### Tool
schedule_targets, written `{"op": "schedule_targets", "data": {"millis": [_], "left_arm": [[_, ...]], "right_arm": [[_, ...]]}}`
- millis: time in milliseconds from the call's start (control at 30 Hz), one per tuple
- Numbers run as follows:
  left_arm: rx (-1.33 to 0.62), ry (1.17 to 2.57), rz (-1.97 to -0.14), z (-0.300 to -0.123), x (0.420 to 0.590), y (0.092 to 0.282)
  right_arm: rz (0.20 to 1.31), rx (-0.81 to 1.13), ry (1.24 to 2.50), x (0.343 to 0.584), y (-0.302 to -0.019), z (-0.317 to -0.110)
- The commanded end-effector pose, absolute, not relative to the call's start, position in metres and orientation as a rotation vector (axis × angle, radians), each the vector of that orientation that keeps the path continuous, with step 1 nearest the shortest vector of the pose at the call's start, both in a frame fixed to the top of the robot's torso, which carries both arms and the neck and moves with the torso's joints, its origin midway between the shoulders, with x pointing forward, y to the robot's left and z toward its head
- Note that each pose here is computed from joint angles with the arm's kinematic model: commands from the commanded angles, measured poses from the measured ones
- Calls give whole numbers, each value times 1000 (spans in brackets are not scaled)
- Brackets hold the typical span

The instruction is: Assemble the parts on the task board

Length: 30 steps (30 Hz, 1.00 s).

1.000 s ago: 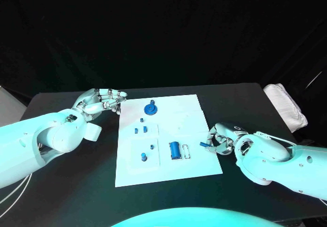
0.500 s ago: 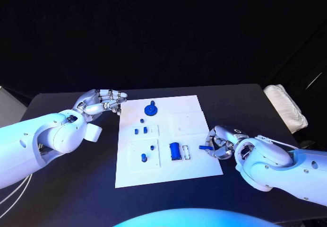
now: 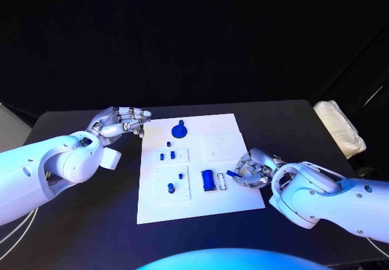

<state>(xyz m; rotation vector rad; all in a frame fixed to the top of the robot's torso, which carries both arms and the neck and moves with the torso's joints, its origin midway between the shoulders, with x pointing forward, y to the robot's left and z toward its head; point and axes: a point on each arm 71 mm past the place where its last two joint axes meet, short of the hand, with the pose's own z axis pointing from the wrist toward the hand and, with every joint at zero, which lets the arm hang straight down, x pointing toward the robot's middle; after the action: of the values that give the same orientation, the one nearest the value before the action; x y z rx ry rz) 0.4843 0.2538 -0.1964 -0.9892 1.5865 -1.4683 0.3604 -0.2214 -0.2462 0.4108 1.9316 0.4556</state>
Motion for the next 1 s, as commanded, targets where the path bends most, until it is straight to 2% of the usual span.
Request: {"op": "schedule_targets", "data": {"millis": [33, 367, 1000], "left_arm": [[-981, 1592, -1493, -196, 483, 251], [-980, 1593, -1493, -196, 483, 251], [-983, 1599, -1490, -196, 483, 251]], "right_arm": [[507, 540, 1957, 359, -217, -251], [522, 590, 1983, 359, -206, -260], [551, 557, 2054, 362, -198, -268]]}}
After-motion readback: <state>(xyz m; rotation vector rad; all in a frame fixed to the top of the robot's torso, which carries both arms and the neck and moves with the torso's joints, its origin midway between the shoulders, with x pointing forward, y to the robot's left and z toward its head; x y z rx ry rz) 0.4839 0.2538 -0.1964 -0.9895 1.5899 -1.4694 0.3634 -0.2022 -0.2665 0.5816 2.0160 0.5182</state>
